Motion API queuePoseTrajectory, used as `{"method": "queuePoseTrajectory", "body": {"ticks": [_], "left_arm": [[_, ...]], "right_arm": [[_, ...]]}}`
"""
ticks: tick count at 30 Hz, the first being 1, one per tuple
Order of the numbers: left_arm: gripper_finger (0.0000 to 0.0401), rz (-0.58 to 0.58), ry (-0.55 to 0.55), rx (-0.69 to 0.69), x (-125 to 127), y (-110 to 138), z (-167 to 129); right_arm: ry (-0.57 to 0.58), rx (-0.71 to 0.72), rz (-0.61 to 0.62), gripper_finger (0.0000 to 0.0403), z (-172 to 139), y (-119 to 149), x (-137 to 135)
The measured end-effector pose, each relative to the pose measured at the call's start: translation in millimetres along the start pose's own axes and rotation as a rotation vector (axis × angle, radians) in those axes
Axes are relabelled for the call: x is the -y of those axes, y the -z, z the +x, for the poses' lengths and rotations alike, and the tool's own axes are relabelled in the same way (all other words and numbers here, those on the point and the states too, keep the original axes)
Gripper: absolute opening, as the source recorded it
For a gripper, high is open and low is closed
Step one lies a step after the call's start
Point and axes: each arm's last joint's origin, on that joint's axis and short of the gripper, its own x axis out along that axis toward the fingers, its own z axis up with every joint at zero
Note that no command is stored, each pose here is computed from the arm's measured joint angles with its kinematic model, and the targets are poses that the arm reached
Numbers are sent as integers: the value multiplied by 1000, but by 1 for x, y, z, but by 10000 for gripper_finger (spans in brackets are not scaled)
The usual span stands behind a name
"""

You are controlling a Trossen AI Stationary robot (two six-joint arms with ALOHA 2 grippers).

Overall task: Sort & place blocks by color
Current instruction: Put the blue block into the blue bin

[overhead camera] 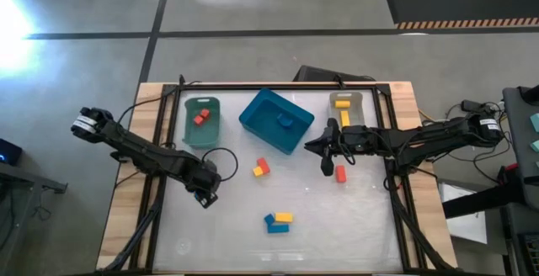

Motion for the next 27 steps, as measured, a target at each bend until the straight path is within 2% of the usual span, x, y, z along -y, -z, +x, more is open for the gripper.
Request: {"method": "queuePoseTrajectory", "body": {"ticks": [6, 16, 23, 27], "left_arm": [[169, 3, -32, 13, -4, 1, 6], [253, 54, -97, 57, -12, 1, 21], [257, 59, -110, 48, -14, 0, 36], [240, 98, -134, 32, -12, -1, 42]], "right_arm": [[0, 0, -7, 36, 0, 0, 0], [1, -4, -8, 36, 0, 0, 0], [2, -8, -8, 36, 0, 1, 0], [2, -9, -8, 36, 0, 1, 0]]}}
